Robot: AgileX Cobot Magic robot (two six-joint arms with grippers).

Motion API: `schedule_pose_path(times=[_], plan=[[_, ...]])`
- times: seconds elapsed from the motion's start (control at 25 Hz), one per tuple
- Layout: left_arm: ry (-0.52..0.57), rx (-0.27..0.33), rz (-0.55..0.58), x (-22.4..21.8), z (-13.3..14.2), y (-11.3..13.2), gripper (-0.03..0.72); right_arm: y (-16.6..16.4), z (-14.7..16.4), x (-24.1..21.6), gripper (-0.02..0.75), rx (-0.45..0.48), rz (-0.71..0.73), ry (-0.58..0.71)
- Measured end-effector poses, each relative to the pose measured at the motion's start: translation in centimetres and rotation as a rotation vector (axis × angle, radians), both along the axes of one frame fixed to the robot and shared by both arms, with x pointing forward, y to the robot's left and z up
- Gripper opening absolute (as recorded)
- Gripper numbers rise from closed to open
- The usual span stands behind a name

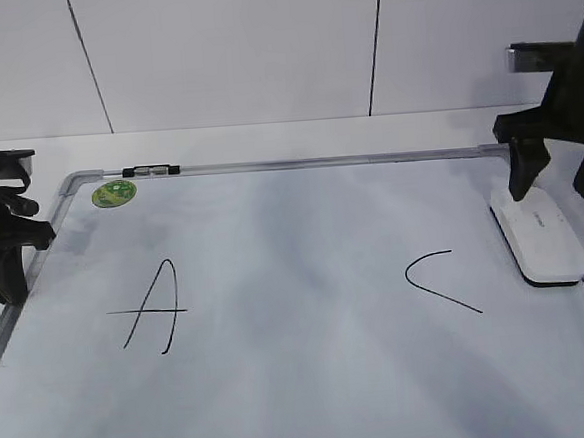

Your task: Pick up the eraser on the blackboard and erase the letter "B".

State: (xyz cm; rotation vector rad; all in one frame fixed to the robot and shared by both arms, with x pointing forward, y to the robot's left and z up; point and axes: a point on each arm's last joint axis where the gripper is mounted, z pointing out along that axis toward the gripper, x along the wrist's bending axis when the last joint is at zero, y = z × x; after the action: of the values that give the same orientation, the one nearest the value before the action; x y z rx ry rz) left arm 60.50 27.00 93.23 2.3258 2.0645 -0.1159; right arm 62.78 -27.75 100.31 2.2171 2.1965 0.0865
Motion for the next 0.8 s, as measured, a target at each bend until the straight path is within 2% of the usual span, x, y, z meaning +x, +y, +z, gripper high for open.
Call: schedule_pose_path(times=[0.24,0.4,0.52,0.64,0.8], plan=[[0.001,0.001,-0.014,0.0,0.0,0.0,0.067,0.0,5.2,-1.8,0.594,0.016,-0.002,-0.132],[0.018,0.002,-0.035,-0.1,0.1,-0.2,0.211,-0.1,9.1,-3.8,0.594,0.022,-0.002,-0.234],[0.013,0.0,-0.041,0.5,1.4,-0.3,0.277,0.0,11.3,-5.1,0.594,0.04,-0.003,-0.293],[-0.001,-0.004,-0.048,1.5,3.4,-0.4,0.293,0.3,13.2,-6.5,0.594,0.091,-0.008,-0.344],[-0.073,-0.012,-0.048,2.6,5.8,-0.6,0.291,0.5,14.9,-9.0,0.594,0.135,-0.009,-0.387]])
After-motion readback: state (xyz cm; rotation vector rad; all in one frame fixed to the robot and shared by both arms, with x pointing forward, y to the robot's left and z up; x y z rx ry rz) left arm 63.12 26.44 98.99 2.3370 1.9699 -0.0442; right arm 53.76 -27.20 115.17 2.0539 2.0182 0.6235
